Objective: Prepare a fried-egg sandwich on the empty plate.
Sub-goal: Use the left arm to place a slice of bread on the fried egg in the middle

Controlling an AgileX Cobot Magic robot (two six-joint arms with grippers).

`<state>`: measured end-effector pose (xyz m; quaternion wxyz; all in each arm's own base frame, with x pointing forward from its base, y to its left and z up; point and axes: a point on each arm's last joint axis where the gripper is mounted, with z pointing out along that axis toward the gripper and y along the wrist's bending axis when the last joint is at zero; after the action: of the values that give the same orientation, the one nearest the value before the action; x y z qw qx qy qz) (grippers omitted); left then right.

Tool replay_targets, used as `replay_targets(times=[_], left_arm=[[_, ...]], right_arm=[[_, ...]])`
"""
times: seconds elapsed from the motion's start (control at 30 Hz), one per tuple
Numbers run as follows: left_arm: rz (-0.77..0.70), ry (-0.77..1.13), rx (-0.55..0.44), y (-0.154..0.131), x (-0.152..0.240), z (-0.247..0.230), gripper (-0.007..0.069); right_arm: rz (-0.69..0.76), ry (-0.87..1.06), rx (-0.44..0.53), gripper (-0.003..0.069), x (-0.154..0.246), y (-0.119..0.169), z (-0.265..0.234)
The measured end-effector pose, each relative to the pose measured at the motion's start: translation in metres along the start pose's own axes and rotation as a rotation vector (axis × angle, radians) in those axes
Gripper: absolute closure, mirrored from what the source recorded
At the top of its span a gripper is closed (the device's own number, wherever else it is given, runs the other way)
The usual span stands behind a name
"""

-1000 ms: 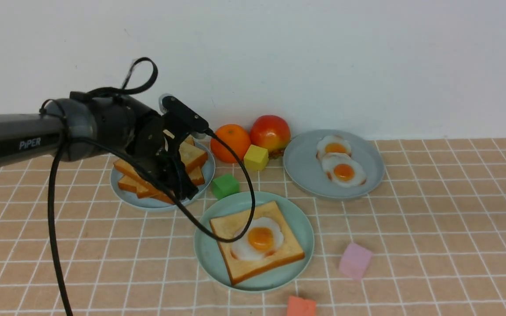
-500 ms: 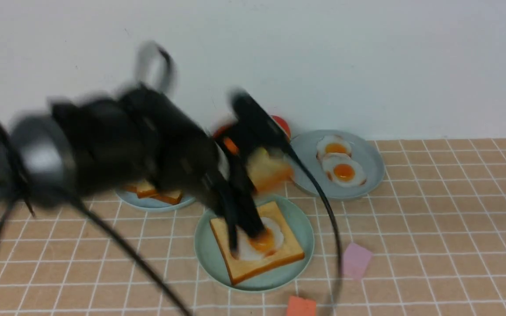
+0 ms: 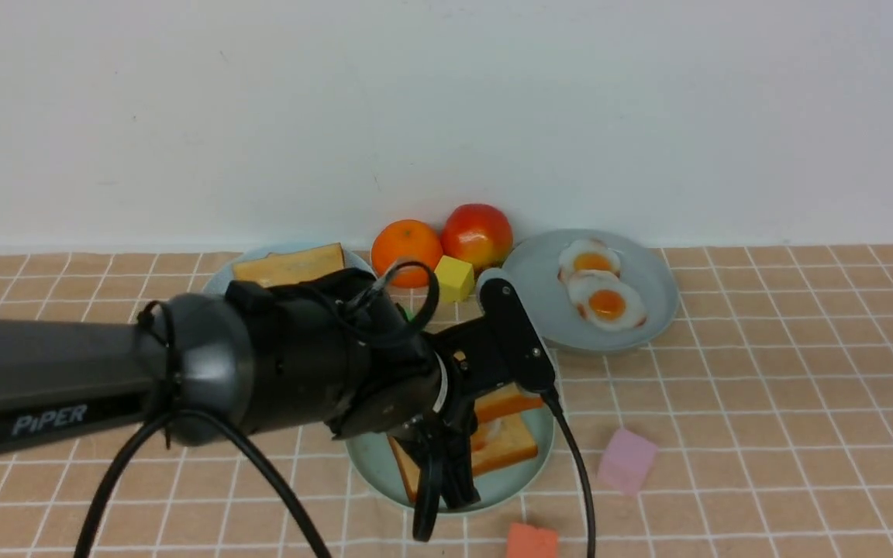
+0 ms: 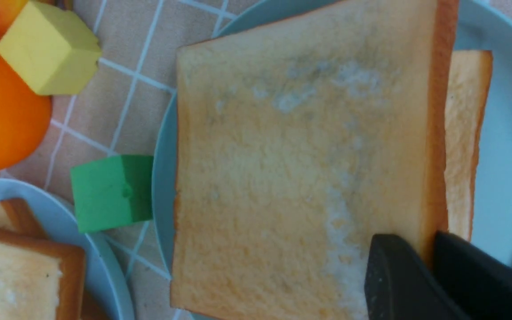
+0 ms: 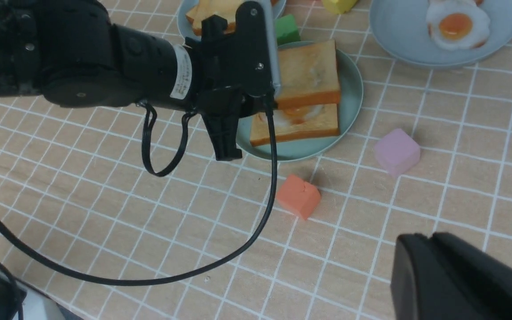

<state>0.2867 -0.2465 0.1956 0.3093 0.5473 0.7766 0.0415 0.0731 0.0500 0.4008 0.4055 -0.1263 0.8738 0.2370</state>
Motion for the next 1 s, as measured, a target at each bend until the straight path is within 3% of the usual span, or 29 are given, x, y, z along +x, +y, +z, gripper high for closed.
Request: replay_targets(times=[0.43,0.6,0.73,1.0], left_arm=[[-0.032,0.032,0.018,-0.005,0.004,0.013,0.0533],[-0.038,0.031,0.02,-0.005,0.004,0.013,0.0455],[-0.051,0.033,0.025,-0.006,0.004,0.013,0.0339],[-0.126,0.008,0.04,-0.004,0.001,0.003,0.0273]], right_arm=[[0.002,0.0,-0.003,0.0595,0.0,0.0,0.0],[0.002,0.0,-0.003,0.0595,0.0,0.0,0.0],[0.002,0.0,-0.003,0.0595,0.0,0.0,0.0],[0.002,0.0,-0.003,0.0587,0.0,0.0,0.0]])
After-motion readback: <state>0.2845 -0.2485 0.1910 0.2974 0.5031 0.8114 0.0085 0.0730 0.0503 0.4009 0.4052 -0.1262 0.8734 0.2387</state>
